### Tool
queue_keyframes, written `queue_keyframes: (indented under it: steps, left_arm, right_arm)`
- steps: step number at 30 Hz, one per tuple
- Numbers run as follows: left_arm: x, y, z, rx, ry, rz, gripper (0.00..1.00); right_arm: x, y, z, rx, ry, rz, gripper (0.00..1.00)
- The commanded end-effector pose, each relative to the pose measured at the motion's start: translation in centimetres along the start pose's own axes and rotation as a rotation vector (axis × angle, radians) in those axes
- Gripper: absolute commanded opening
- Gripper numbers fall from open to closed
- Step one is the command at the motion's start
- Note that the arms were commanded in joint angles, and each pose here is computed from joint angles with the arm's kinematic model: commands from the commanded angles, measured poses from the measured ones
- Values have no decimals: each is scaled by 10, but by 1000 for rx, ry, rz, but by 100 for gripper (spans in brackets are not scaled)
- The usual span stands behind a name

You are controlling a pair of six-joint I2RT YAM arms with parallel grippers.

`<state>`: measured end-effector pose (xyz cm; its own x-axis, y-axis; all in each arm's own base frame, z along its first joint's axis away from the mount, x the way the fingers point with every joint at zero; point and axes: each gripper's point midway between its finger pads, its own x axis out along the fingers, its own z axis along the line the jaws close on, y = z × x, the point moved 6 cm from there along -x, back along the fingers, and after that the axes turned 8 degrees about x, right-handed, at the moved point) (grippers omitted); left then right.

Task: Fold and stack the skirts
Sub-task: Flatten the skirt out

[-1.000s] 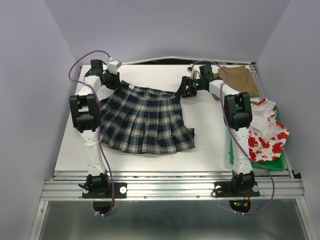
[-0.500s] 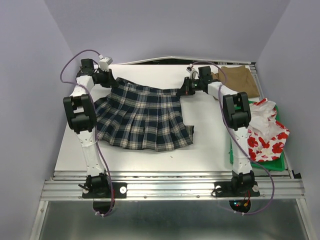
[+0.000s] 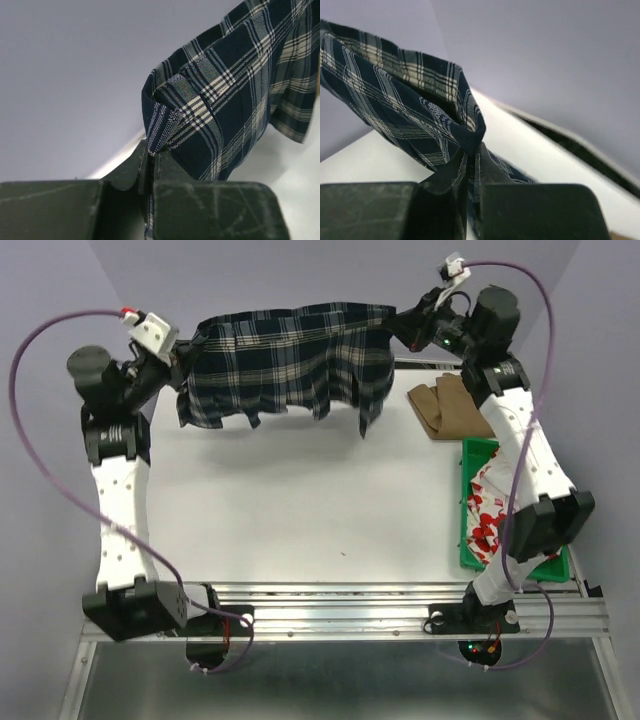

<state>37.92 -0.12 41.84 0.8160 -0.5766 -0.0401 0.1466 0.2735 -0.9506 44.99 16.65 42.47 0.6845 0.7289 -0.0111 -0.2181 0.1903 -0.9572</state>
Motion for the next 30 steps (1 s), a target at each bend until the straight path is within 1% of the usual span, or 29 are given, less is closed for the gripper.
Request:
queue_keyframes:
  steps: [1, 2, 3, 4, 5, 7, 8, 9, 10, 11, 13, 14, 16, 17, 18, 19, 20, 22, 23, 25, 26, 27, 28, 29, 30]
  left_arm:
    - [-38, -17, 13, 136, -264, -105, 0]
    - [-53, -38, 3, 178, -292, -155, 0]
    - [-61, -40, -2, 182, -326, -161, 0]
    - [-65, -30, -7, 163, -343, -147, 0]
    - [-81, -42, -15, 165, -395, -166, 0]
    - [-92, -40, -26, 141, -424, -157, 0]
    - [-105, -52, -38, 165, -433, -181, 0]
    - [-112, -51, -45, 150, -440, -166, 0]
    - [-125, -61, -60, 169, -441, -194, 0]
    - [-132, -61, -68, 165, -438, -188, 0]
    - [-146, -70, -83, 164, -447, -218, 0]
    - [-158, -76, -97, 177, -446, -233, 0]
    - [-170, -82, -108, 182, -456, -246, 0]
    - [-177, -81, -117, 171, -460, -237, 0]
    - [-178, -78, -120, 164, -454, -225, 0]
    - [-178, -73, -123, 158, -444, -205, 0]
    - [-175, -61, -125, 124, -423, -163, 0]
    - [-166, -41, -126, 88, -371, -107, 0]
    - [-154, -14, -121, 27, -344, -37, 0]
    - [-139, 18, -113, -43, -330, 43, 0]
    - [-122, 53, -103, -118, -309, 128, 0]
    - [-113, 70, -97, -157, -308, 173, 0]
    - [-97, 105, -88, -236, -293, 259, 0]
    - [-95, 102, -85, -233, -309, 246, 0]
    - [-76, 131, -73, -294, -293, 313, 0]
  right_arm:
    - [-40, -53, -7, -158, 202, -187, 1]
    - [-52, -58, 1, -191, 211, -202, 1]
    - [-58, -60, 6, -194, 211, -210, 1]
    - [-65, -61, 10, -229, 214, -209, 1]
    - [-76, -62, 18, -240, 220, -208, 1]
    - [-89, -64, 28, -252, 224, -207, 1]
    - [-96, -65, 34, -260, 226, -210, 1]
    - [-104, -65, 39, -261, 227, -213, 1]
    - [-118, -67, 52, -266, 225, -228, 1]
    - [-126, -64, 59, -252, 214, -217, 1]
    - [-138, -62, 71, -240, 191, -209, 1]
    - [-149, -60, 82, -224, 177, -208, 1]
    - [-156, -57, 89, -214, 171, -198, 1]
    - [-159, -50, 90, -160, 175, -177, 1]
    - [-159, -45, 89, -149, 179, -153, 1]
    - [-157, -38, 85, -140, 181, -127, 1]
    - [-150, -20, 73, -112, 201, -73, 1]
    - [-139, 1, 55, -78, 239, -21, 1]
    - [-123, 22, 35, -30, 271, 43, 1]
    - [-105, 55, 8, 41, 315, 130, 1]
    - [-96, 70, -3, 68, 327, 171, 1]
    - [-77, 101, -27, 124, 347, 252, 1]
    - [-68, 116, -40, 145, 365, 285, 1]
    - [-56, 131, -50, 164, 377, 320, 1]
    - [-48, 145, -63, 178, 403, 351, 1]
